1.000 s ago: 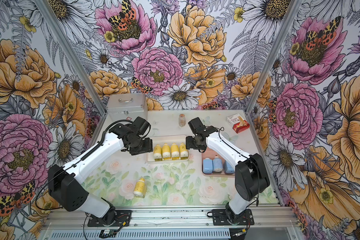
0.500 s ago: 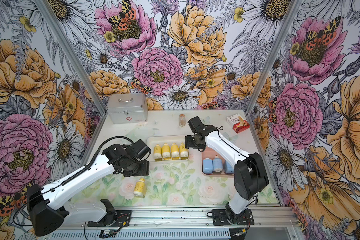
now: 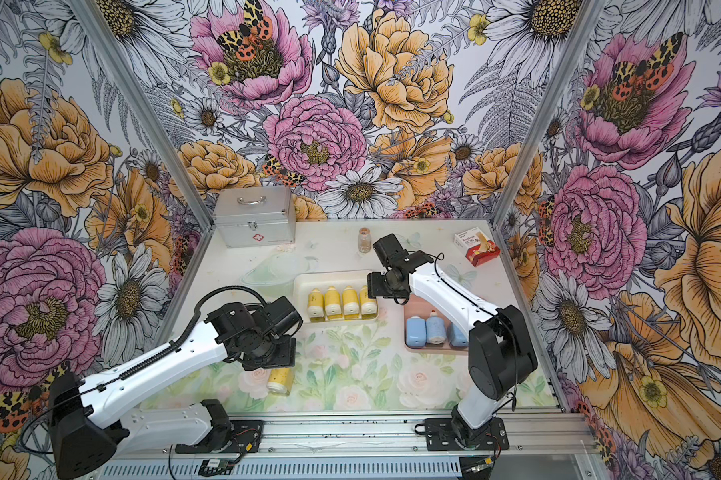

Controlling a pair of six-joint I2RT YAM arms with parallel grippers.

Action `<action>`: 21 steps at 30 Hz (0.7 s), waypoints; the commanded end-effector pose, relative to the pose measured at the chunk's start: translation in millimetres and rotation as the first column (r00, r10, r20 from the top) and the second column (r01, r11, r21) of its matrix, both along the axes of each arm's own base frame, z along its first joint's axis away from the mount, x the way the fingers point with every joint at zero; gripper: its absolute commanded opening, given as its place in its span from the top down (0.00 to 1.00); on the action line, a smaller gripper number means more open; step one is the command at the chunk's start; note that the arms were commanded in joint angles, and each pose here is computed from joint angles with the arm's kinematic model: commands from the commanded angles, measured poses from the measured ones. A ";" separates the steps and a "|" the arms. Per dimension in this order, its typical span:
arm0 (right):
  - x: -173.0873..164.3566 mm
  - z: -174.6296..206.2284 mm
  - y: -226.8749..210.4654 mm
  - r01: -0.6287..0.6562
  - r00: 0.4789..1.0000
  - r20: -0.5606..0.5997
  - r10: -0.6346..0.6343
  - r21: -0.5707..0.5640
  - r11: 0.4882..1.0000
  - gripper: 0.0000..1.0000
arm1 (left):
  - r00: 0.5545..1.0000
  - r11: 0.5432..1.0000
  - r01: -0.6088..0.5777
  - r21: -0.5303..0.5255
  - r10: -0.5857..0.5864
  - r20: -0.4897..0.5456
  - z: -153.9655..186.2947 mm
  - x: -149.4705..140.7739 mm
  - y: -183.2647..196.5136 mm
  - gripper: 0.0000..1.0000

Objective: Place the pencil sharpeners by color into the storage box
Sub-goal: Pick up the pencil sharpener from the center of the board.

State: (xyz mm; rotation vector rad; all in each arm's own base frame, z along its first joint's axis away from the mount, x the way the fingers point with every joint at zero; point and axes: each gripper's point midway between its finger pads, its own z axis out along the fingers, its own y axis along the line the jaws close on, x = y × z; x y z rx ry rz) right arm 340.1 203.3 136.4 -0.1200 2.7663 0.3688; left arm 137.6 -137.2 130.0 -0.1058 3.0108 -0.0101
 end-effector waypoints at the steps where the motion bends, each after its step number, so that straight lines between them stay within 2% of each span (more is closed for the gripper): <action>1: 7.3 6.1 9.2 -0.020 0.999 0.024 0.020 0.009 1.000 0.30 | 1.000 1.000 -0.018 0.019 0.018 0.002 -3.6 -0.7 1.7 0.27; 12: 8.7 2.0 12.1 -0.026 0.999 0.018 0.026 0.003 1.000 0.30 | 0.998 0.998 -0.039 0.053 0.041 -0.049 -20.9 -8.7 7.0 0.26; 21: 9.7 2.3 14.2 -0.028 0.999 0.019 0.028 0.005 1.000 0.30 | 0.996 0.998 -0.042 0.036 0.045 -0.080 -37.7 -13.5 8.2 0.27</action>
